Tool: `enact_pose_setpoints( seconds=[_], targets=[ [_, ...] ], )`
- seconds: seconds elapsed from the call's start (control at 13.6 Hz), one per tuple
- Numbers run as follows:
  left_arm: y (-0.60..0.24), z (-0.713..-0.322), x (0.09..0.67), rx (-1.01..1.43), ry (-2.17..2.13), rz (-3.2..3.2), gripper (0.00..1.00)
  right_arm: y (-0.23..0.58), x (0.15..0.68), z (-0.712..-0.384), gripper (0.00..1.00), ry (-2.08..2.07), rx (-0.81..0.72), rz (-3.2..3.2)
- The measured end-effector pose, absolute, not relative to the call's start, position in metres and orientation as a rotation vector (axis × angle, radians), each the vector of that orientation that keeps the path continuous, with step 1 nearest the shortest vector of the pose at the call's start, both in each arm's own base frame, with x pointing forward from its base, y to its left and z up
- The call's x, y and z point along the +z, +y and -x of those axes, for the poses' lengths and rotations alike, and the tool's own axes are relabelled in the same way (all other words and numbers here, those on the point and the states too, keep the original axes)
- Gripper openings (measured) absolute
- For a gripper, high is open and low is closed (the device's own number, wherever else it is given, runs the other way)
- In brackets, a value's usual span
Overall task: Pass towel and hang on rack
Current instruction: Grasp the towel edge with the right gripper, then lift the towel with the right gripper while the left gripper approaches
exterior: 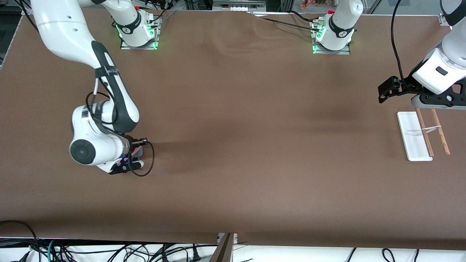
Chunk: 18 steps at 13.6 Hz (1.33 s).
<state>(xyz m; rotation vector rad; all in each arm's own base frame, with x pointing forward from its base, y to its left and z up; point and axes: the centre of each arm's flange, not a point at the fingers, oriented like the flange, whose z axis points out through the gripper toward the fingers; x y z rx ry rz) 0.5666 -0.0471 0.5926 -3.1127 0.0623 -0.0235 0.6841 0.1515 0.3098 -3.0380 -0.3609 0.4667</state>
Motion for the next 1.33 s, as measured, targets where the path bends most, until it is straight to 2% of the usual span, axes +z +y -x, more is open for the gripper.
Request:
enact_pose_setpoints(
  seconds=[0.29, 0.81, 1.11, 1.33],
  targets=[
    [-0.047, -0.567, 0.593, -0.023, 0.061, 3.113, 1.00, 0.216, 0.400, -0.681, 0.02, -0.512, 0.332, 3.032],
    [-0.051, -0.567, 0.588, 0.001, 0.069, 3.121, 1.00, 0.335, 0.458, -0.644, 0.02, -0.756, 0.130, 2.984],
    [-0.061, -0.571, 0.548, 0.220, 0.057, 3.207, 1.00, 0.382, 0.483, -0.629, 0.02, -0.607, 0.003, 2.935],
    [-0.079, -0.576, 0.530, 0.293, 0.071, 3.285, 1.00, 0.409, 0.506, -0.622, 0.02, -0.341, -0.061, 2.864]
  ],
)
